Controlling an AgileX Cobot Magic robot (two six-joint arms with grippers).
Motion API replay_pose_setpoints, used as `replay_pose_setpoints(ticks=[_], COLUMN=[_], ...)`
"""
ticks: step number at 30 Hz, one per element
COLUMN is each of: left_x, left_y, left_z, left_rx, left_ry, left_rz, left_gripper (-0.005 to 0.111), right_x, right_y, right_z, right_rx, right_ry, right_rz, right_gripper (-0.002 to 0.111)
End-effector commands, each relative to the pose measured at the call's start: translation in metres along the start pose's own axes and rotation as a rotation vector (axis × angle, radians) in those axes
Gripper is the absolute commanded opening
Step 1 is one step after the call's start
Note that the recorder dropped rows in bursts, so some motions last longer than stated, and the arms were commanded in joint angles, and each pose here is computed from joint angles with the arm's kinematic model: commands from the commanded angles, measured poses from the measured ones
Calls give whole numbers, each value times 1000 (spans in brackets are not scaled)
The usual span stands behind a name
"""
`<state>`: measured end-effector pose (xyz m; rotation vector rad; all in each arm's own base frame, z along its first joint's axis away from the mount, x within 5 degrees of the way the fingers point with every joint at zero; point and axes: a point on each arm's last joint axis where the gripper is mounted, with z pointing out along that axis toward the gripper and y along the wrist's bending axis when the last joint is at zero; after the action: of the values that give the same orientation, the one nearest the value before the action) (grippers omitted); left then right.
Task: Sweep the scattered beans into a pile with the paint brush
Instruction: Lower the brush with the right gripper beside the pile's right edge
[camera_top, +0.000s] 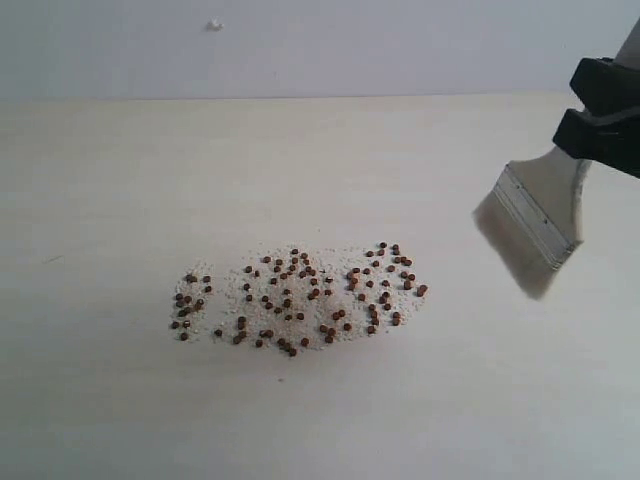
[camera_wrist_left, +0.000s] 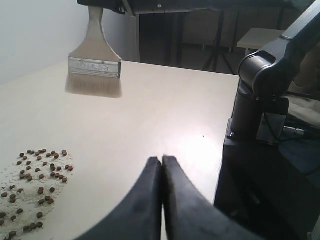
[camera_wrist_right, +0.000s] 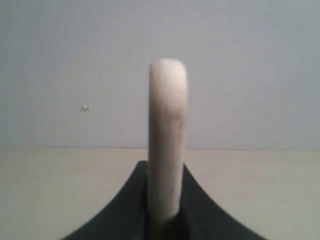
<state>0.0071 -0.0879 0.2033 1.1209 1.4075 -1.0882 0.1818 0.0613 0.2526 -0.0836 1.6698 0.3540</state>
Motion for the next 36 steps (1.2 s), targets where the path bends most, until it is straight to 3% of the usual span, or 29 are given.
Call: replay_pose_setpoints(ticks=[1,7,12,17,22,30,36], left_x=[0,0,0,0,0,0,0], left_y=[-1,-1,-1,-1,-1,-1,-1], left_z=[0,0,0,0,0,0,0], left_rx=[6,6,6,6,6,6,6], left_ry=[-6,-6,-6,-6,-6,-6,-6], left_rz=[-6,-6,-6,-6,-6,-6,-6], left_gripper=[0,0,0,0,0,0,0], right_x=[5,22,22,29,43,59,76], right_y=[-4,-6,-4,7,1,0,-4], right_z=[15,34,41,62,74,87,92], right_rx=[32,43,32,-86,-37,-64,-49], right_ry=[-69,-38,5,33,-6,-97,-55], right_rz=[20,-92,93,10,-60,-115,-202], right_gripper=[0,0,0,0,0,0,0])
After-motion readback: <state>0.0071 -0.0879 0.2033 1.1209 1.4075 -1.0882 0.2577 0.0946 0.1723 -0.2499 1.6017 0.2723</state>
